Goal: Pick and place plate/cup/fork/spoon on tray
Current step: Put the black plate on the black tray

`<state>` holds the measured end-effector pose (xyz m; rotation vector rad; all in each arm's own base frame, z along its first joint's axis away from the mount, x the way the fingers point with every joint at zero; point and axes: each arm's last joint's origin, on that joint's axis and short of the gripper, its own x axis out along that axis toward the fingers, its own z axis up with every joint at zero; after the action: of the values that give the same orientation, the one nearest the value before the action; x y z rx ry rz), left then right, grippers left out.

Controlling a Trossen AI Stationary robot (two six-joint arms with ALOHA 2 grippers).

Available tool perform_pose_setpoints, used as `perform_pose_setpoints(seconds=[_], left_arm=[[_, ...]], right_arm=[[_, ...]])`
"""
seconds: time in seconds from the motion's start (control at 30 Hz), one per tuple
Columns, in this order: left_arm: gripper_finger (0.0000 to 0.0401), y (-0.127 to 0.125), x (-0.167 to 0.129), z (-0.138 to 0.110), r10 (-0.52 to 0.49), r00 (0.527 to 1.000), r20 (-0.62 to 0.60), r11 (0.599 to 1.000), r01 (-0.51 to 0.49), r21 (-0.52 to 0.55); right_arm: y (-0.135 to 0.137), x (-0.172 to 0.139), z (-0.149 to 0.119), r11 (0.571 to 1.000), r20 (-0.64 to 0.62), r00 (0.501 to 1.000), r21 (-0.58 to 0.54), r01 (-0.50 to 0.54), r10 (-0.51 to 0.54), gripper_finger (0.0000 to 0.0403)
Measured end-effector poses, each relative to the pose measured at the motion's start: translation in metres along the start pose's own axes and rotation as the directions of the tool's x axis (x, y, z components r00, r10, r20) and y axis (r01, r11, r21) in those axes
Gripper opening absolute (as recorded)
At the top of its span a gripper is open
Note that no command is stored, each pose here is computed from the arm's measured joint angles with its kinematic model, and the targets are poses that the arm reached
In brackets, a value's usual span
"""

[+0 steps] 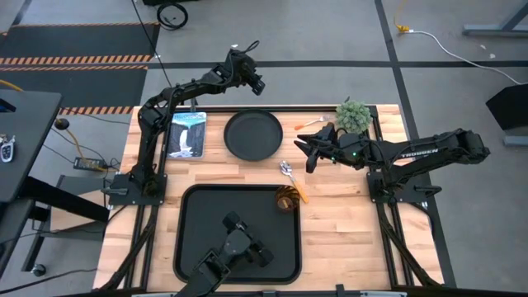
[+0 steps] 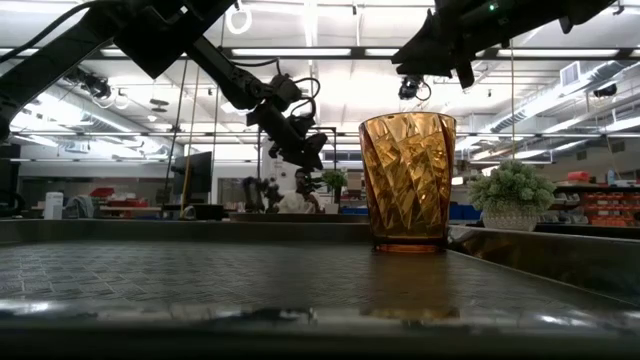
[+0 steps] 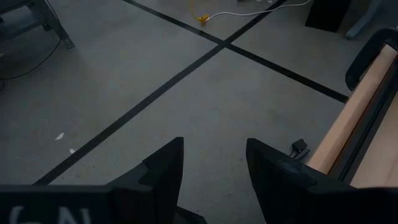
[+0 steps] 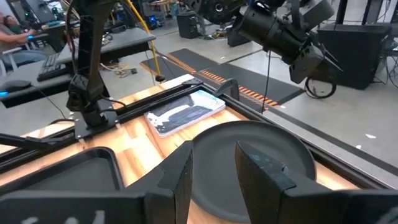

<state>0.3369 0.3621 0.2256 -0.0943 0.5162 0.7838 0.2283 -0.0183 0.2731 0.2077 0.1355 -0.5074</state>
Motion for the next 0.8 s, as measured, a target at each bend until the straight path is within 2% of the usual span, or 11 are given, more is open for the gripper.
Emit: perform_pose_setpoints(seconds=[0.33, 0.5, 0.8], left_arm=[[0.0183, 0.000, 0.000, 0.000, 0.000, 1.000, 0.000, 1.000, 0.000, 0.000], [0.0183, 0.000, 0.000, 0.000, 0.000, 1.000, 0.000, 1.000, 0.000, 0.000], [0.0183, 0.000, 0.000, 0.000, 0.000, 1.000, 0.000, 1.000, 0.000, 0.000]], right_arm=[[0.001, 0.000, 0.001, 1.000, 0.004, 1.000, 0.008, -0.019, 0.019, 0.0126], [0.005, -0.001, -0.003, 0.995, -0.042, 0.994, 0.004, -0.098, 0.099, 0.0126], [0.011, -0.005, -0.007, 0.992, -0.074, 0.989, -0.013, -0.129, 0.128, 0.0126]])
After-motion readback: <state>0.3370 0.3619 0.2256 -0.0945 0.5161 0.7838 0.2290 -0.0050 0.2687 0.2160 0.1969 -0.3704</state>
